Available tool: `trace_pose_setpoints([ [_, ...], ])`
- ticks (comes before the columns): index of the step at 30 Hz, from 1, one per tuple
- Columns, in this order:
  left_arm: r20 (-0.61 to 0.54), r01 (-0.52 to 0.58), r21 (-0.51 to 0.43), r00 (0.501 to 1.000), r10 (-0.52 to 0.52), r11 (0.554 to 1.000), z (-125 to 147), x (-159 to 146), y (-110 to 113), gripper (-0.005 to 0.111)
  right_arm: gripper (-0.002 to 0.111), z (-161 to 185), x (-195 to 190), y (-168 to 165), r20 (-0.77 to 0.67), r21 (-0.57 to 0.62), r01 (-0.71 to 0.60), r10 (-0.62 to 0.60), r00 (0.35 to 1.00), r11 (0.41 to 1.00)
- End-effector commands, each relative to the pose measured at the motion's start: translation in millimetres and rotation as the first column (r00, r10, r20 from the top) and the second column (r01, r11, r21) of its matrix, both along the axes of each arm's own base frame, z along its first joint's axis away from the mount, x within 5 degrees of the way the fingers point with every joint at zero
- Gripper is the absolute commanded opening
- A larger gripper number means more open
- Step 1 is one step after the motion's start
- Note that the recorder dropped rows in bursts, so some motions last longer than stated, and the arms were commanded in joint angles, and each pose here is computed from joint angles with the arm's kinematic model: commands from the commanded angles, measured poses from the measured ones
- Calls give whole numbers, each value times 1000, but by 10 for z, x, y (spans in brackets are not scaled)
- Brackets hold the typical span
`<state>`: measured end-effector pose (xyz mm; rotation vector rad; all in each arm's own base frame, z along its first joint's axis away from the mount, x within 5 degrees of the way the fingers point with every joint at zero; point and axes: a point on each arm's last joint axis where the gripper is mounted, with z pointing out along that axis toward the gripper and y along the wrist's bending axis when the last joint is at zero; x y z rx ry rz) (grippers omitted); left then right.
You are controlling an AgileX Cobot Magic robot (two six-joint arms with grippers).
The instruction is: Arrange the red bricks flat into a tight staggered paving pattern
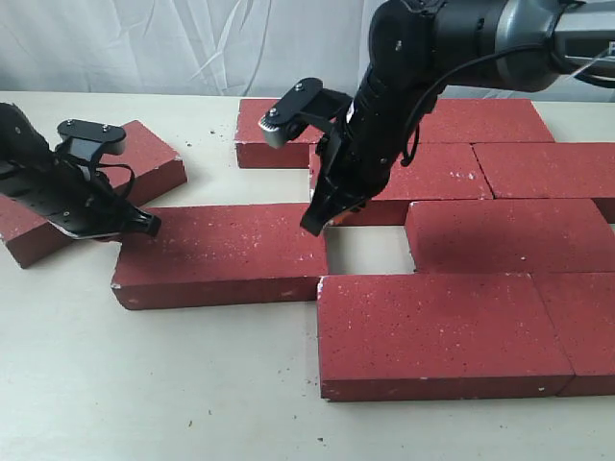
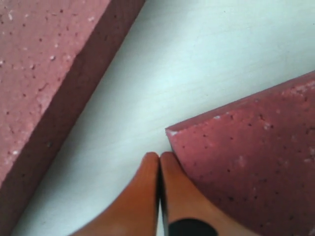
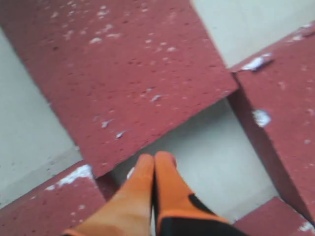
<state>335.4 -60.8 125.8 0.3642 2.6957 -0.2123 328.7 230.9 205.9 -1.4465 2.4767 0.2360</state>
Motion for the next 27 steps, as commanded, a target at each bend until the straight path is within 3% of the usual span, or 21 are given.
trace_pose_setpoints([
  [1,5,42,-10,999,-42,999,40,-22,-106,0,-1,54,129,-124,45,33,62,-64,997,998],
  [27,72,132,10,989,-132,991,-54,-1,-537,0,-1,41,136,-160,57,-3,48,-48,997,999],
])
